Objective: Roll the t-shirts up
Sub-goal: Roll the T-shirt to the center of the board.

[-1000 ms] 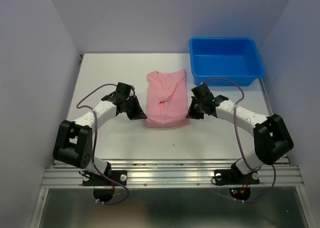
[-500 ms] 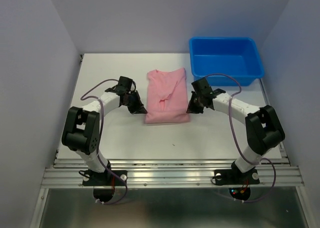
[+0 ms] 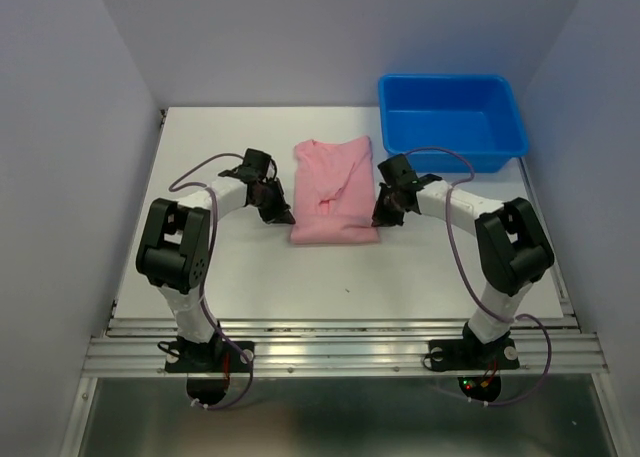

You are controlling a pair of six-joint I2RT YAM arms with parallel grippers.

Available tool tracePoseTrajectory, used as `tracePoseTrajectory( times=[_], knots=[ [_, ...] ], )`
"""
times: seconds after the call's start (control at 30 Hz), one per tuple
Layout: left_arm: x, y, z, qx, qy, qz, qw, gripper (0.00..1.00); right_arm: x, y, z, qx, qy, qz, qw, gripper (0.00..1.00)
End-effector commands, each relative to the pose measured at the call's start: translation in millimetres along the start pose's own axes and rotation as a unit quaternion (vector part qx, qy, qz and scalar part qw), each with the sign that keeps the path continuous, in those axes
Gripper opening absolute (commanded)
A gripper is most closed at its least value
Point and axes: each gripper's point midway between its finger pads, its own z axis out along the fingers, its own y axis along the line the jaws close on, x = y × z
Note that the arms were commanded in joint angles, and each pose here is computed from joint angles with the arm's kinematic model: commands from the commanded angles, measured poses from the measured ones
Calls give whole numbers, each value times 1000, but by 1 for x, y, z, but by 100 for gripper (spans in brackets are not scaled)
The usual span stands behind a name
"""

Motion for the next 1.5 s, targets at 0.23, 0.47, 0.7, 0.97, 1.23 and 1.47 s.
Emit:
tracePoseTrajectory(
  times=[0.23, 0.47, 0.7, 0.97, 1.23, 1.47],
  knots=[
    [-22, 10, 5, -29, -32, 28, 999, 0, -25, -1, 10, 24, -38, -5, 999, 1],
    [-23, 19, 13, -41, -36, 31, 998, 0, -21, -1, 17, 25, -31, 0, 999, 1],
    [-27, 12, 13, -33, -35, 41, 998, 0, -47, 15, -29, -8, -99, -6, 995, 50],
    [-24, 10, 19, -24, -21, 41, 999, 0, -29, 70, -63, -40, -124, -72, 989, 30],
    [-28, 7, 17, -23, -25, 44, 998, 0, 7, 126, -29, -103, -45, -123, 986, 1],
    [-30, 5, 16, -18, -25, 47, 998, 0, -2, 123, 4, -75, -48, -111, 990, 1]
  ],
)
